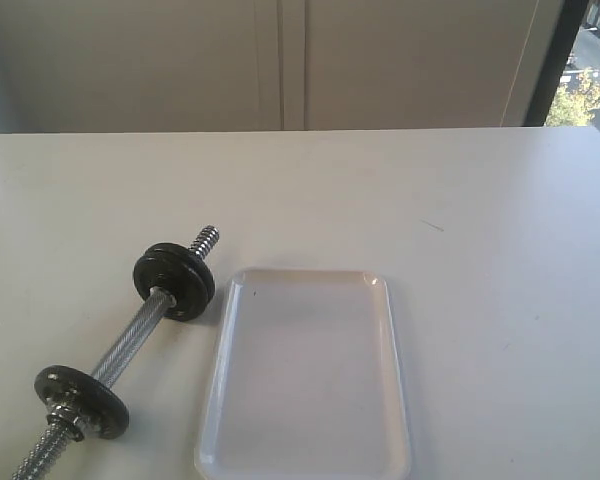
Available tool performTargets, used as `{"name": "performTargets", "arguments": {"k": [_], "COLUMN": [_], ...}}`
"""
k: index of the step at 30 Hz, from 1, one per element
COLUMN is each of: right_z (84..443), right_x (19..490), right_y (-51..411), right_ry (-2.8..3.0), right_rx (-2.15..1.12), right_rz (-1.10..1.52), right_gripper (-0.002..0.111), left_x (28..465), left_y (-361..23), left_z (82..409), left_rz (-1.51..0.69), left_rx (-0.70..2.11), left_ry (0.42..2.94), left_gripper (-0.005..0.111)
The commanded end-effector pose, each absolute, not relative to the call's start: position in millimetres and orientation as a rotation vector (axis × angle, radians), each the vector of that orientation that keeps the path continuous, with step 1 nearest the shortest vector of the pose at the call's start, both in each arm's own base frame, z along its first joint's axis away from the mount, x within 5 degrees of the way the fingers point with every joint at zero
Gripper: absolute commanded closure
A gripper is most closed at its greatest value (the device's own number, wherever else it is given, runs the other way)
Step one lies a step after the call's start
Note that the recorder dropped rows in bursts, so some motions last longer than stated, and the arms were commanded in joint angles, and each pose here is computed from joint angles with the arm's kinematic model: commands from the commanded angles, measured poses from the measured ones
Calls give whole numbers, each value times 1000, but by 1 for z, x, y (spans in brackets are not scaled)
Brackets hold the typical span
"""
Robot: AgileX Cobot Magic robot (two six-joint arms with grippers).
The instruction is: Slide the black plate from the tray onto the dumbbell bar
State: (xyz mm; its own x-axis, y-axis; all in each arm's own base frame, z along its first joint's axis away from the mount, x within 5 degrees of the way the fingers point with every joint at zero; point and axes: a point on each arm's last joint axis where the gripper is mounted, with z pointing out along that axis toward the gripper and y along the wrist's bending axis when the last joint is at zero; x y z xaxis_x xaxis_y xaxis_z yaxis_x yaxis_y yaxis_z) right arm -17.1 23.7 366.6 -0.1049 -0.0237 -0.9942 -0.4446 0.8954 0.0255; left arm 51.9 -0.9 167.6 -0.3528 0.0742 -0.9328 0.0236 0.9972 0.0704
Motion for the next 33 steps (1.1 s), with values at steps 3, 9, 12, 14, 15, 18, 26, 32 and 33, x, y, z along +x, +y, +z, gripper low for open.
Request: {"name": "performTargets", "arguments": {"k": [3,9,12,14,15,18,26,32,33], "right_z": [360,332,317,306,301,281,207,191,193], "right_x": [-12,14,22,26,28,34,47,54,55], "right_y": [24,22,22,21,21,21,18,12,11], "right_ry": [1654,1600,1603,1614,1618,1644,1780,1704,1677], "right_rx": [-349,-252,-229,-219,-214,-201,-234,-264,-297], "right_rz": [367,348,339,334,332,323,213,69,14], "right_gripper": [108,108,108,108,108,108,108,108,108], "left_x": [52,52,52,52,52,52,53,53,53], "left_y": [-1,-1,-1,-1,-1,-1,-1,-1,-1], "left_z": [167,168,168,168,168,168,169,169,169], "left_rz": [55,-18,-40,-38,-38,-35,-35,-35,-35], "left_rx": [66,-40,-71,-69,-69,-65,-65,-65,-65], "left_ry": [1924,1912,1909,1909,1909,1907,1901,1901,1901], "left_gripper": [107,107,107,107,107,107,107,107,107]}}
